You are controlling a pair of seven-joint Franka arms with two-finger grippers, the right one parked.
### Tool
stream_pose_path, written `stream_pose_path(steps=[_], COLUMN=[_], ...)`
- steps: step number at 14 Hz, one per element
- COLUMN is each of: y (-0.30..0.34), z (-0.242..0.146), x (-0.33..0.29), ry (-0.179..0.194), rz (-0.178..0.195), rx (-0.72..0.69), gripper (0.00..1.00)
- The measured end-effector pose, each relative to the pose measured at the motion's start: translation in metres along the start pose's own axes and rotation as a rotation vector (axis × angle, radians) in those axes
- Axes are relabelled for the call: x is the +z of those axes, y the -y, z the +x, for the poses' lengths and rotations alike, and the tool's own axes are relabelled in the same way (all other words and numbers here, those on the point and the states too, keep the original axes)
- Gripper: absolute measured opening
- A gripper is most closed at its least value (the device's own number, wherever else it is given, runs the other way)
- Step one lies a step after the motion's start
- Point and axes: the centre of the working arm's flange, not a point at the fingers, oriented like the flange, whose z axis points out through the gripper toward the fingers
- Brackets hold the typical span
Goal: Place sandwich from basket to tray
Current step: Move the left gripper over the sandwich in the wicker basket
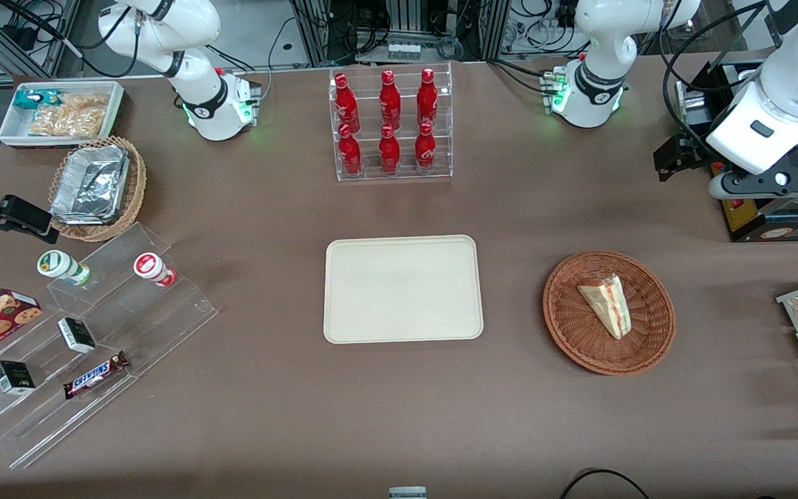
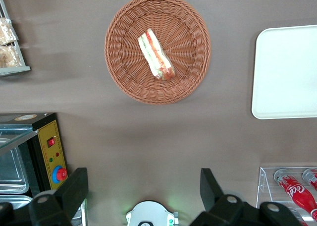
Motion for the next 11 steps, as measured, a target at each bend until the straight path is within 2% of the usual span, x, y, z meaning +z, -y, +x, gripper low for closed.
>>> stream_pose_path(steps=[4,6,9,11], y=[-0.001,0.009,0.043,0.053], z=[0.001,0.011,0.049,0.077], x=[0.002,0.016,0.074,0.127], ry=[0.007,0.039,0.125,0.127], rz=[0.000,-0.002,-0.024,-0.042], rx=[0.001,-0.021,-0.097,-0.155], gripper=[1.00,1.00,1.00,1.00])
